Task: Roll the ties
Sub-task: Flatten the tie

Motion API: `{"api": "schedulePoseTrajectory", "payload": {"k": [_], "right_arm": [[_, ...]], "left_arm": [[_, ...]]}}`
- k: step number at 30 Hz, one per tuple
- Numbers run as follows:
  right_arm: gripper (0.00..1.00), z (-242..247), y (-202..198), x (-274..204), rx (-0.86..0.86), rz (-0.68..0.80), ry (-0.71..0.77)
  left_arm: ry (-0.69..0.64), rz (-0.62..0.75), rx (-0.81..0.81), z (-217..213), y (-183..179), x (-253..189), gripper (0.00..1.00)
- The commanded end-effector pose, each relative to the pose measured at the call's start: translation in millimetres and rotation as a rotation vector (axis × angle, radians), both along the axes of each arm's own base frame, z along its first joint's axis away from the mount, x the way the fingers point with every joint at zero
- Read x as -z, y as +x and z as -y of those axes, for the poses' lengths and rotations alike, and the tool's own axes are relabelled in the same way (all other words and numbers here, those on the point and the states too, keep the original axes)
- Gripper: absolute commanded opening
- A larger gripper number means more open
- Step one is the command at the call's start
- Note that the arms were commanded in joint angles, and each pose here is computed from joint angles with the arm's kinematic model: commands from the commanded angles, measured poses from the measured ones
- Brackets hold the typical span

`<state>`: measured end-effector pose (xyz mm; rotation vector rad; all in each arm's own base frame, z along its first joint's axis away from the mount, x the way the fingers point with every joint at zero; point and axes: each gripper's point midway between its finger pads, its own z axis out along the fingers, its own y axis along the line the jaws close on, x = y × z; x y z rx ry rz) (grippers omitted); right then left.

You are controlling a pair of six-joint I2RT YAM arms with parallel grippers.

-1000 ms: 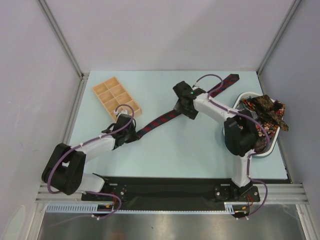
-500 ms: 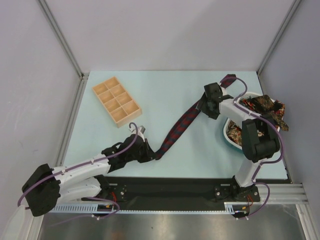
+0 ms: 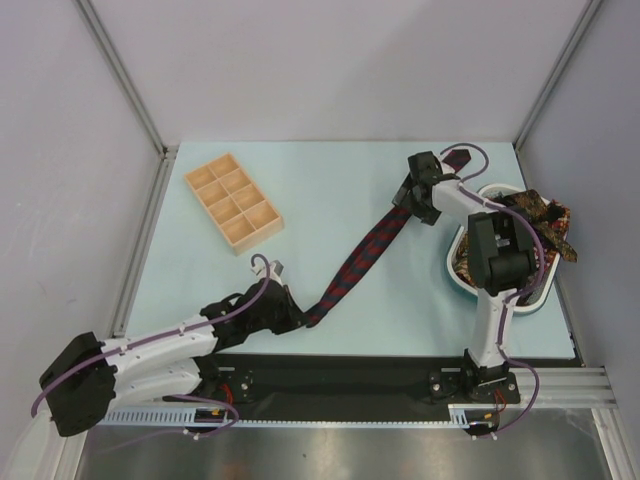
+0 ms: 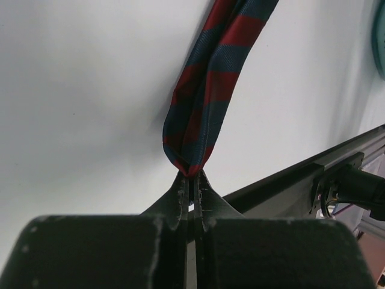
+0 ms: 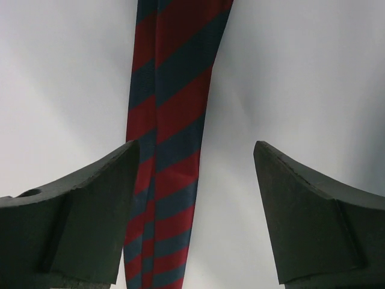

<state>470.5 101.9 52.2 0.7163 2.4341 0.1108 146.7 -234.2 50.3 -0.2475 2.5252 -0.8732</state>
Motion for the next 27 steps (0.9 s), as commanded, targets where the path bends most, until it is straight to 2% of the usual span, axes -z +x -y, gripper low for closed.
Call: {"api": "schedulePoseTrajectory", "payload": {"k": [1, 3, 7, 18, 22, 27], "right_arm": [[0.82, 3.4, 16.2, -7.9, -0.005, 0.014, -0.051], [0.80, 2.8, 24.8, -5.4, -0.011, 0.011, -0.063], [0.72, 6.3, 34.6, 3.8, 0.013, -0.020, -0.099], [0.61, 11.3, 55.0, 24.7, 0.023, -0.062, -0.164], [0.29, 16.7, 61.4, 28.5, 0.013, -0.087, -0.193], [0.28, 26.9, 70.8, 30.1, 0.006, -0.105, -0.212]], "left_arm": [[-0.005, 0.032, -0.037, -4.6, 5.1, -6.1, 0.00], [0.002, 0.041, -0.041, -7.4, 5.6, -6.5, 0.00], [0.004, 0.041, -0.043, -10.7, 6.2, -6.4, 0.00], [-0.034, 0.038, -0.071, -23.0, 14.7, -6.6, 0.00], [-0.033, 0.029, -0.054, -24.2, 14.3, -7.6, 0.00], [-0.046, 0.006, -0.032, -16.1, 13.8, -0.1, 0.00]]}}
